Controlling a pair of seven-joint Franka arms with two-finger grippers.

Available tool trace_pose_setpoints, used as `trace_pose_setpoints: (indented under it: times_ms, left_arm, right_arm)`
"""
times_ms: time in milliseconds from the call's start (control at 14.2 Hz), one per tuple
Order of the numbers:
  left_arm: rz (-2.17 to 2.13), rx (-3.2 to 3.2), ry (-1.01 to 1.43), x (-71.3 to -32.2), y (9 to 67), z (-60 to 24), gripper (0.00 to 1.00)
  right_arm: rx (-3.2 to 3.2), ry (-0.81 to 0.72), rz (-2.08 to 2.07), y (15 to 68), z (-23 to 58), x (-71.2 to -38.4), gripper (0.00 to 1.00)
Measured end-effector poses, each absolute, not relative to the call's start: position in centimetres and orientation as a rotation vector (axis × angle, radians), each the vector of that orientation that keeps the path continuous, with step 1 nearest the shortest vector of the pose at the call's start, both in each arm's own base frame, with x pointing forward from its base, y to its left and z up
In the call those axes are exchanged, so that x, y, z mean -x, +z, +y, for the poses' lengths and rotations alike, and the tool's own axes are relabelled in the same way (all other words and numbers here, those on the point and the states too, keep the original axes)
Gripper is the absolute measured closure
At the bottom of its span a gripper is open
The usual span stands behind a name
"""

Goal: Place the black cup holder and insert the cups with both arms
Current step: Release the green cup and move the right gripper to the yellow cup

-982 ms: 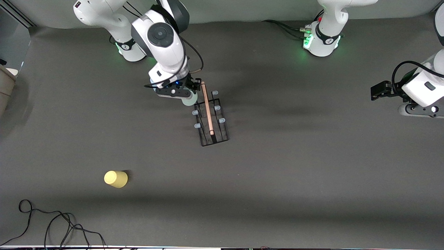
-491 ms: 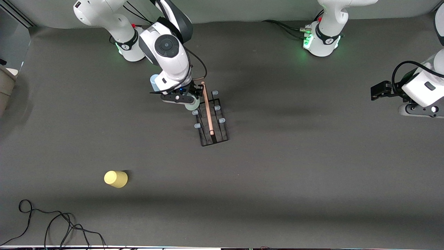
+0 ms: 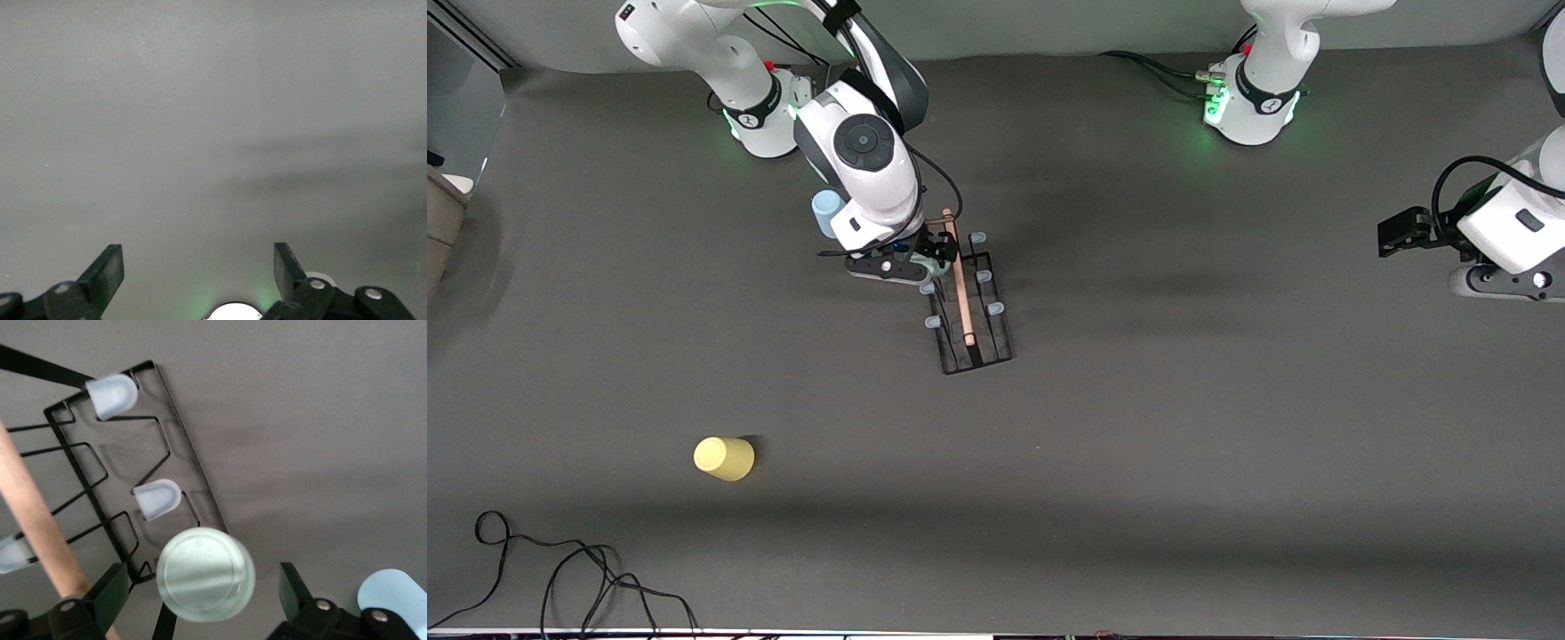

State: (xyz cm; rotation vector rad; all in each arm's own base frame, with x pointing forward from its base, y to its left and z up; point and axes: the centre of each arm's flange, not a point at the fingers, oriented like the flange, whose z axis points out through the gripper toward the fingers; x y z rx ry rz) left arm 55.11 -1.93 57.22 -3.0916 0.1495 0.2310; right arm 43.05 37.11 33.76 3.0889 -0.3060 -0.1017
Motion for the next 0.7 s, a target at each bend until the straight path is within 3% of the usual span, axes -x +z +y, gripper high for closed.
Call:
trace_pose_setpoints:
  times_ms: [351, 702]
  left_arm:
    - [0.149, 3.092, 0.231, -55.1, 57.2, -1.9, 0.0]
    - [0.146, 3.092, 0.231, -55.1, 57.2, -1.8, 0.0]
  right_arm:
    - [-3.075, -0.138, -0.333, 45.1, 34.3, -47.6, 0.0]
    - [-3.095, -0.057, -0.211, 45.8, 20.9, -56.1, 0.0]
